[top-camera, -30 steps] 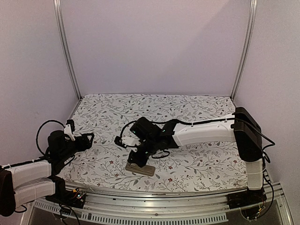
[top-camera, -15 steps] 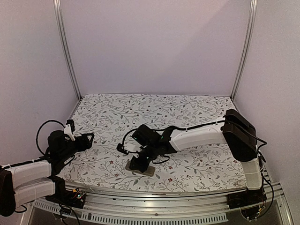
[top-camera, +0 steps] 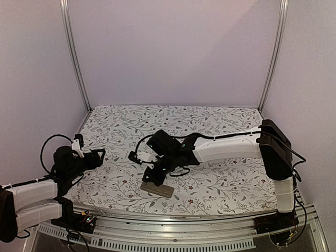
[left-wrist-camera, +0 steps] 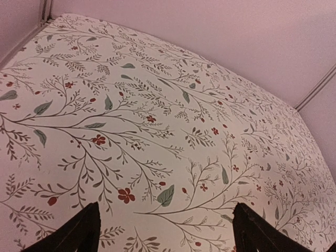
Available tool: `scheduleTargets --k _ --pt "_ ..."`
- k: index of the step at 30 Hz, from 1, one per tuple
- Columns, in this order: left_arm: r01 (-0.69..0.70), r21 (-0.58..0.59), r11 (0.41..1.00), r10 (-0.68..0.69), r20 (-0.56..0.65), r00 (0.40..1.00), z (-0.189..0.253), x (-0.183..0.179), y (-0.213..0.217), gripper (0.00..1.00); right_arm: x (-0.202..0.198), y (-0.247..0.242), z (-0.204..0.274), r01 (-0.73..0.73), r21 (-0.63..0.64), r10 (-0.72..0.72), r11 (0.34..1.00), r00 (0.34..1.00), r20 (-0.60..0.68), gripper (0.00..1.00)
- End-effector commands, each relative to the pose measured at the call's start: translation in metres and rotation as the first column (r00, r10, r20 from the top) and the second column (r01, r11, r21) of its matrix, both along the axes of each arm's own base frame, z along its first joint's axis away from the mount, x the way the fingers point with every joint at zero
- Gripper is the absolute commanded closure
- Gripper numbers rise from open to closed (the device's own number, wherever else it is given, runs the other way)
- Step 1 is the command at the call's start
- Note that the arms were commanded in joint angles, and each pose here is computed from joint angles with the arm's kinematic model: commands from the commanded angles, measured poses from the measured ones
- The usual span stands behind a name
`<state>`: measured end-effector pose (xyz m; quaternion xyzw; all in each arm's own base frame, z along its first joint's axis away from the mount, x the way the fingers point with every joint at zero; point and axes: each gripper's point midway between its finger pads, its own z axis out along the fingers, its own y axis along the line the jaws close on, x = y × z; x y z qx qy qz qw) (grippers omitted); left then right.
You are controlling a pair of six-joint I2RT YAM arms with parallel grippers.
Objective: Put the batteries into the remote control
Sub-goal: Press the battery cover on the remote control, then pick up the remote control from the center of the board.
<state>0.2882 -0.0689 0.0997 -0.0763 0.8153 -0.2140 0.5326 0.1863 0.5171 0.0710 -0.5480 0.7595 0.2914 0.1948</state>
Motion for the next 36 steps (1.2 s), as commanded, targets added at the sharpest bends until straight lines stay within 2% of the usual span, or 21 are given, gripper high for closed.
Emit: scheduleTargets --k 1,4,5,6,7,9,10,11,13,17,19,20,27,31,33,36 --pt "-0.011 0.000 1.000 0.011 -0.006 1.000 -0.004 -0.001 0.003 0.13 0.016 -0.004 0.027 0.055 0.009 -0.055 0.998 0.996 0.074 1.00" --pt "-0.011 -0.001 1.000 0.011 -0.006 1.000 -0.004 -0.001 0.003 0.13 0.018 -0.009 0.007 0.082 -0.047 -0.080 0.995 0.995 0.058 1.00" --pt "-0.011 0.000 1.000 0.011 -0.006 1.000 -0.004 -0.001 0.003 0.13 0.019 -0.011 0.001 0.096 -0.064 -0.092 0.993 0.994 0.060 0.94" --pt "-0.009 0.000 1.000 0.009 -0.006 1.000 -0.004 -0.002 0.003 0.13 0.021 -0.013 -0.001 0.111 -0.074 -0.107 0.991 0.992 0.064 0.79" --pt "-0.009 0.000 1.000 0.009 -0.006 1.000 -0.004 -0.002 0.003 0.13 0.023 -0.015 -0.001 0.122 -0.075 -0.117 0.990 0.991 0.071 0.59" --pt "-0.009 -0.002 1.000 0.009 -0.005 1.000 -0.004 -0.001 0.003 0.13 0.024 -0.016 0.008 0.129 -0.061 -0.123 0.990 0.988 0.088 0.07" --pt "-0.008 -0.001 1.000 0.008 -0.005 1.000 -0.004 -0.002 0.002 0.13 0.022 -0.015 0.011 0.120 -0.056 -0.115 0.991 0.989 0.091 0.02" --pt "-0.007 -0.002 1.000 0.007 -0.004 1.000 -0.003 -0.002 0.002 0.13 0.020 -0.016 0.011 0.111 -0.064 -0.105 0.992 0.990 0.091 0.01" --pt "-0.008 -0.002 1.000 0.008 0.000 1.000 -0.002 -0.001 0.002 0.12 0.015 -0.020 0.001 0.104 -0.106 -0.095 0.989 0.991 0.091 0.01" --pt "0.000 -0.004 1.000 0.000 0.022 1.000 0.004 -0.001 0.001 0.08 0.006 -0.038 -0.035 0.108 -0.268 -0.079 0.957 0.990 0.119 0.01" --pt "0.014 -0.012 1.000 -0.014 0.037 0.999 0.008 -0.001 -0.001 0.05 0.002 -0.041 -0.047 0.101 -0.302 -0.072 0.948 0.992 0.104 0.01" --pt "0.024 -0.018 1.000 -0.023 0.046 0.999 0.011 -0.001 -0.003 0.05 0.001 -0.041 -0.050 0.100 -0.306 -0.074 0.947 0.993 0.095 0.04" --pt "0.074 -0.026 0.997 -0.070 0.129 0.989 0.034 -0.002 -0.011 0.04 0.001 -0.042 -0.056 0.111 -0.316 -0.086 0.942 0.992 0.091 0.36" --pt "0.145 -0.013 0.989 -0.140 0.196 0.971 0.054 -0.004 -0.021 0.04 -0.002 -0.041 -0.056 0.106 -0.313 -0.088 0.944 0.994 0.070 0.63" --pt "0.202 -0.005 0.979 -0.196 0.234 0.952 0.068 -0.006 -0.030 0.05 -0.004 -0.037 -0.052 0.097 -0.297 -0.086 0.950 0.995 0.051 0.76" --pt "0.352 0.058 0.934 -0.351 0.333 0.875 0.104 -0.015 -0.054 0.10 -0.005 -0.028 -0.035 0.074 -0.236 -0.075 0.969 0.997 0.007 0.82"
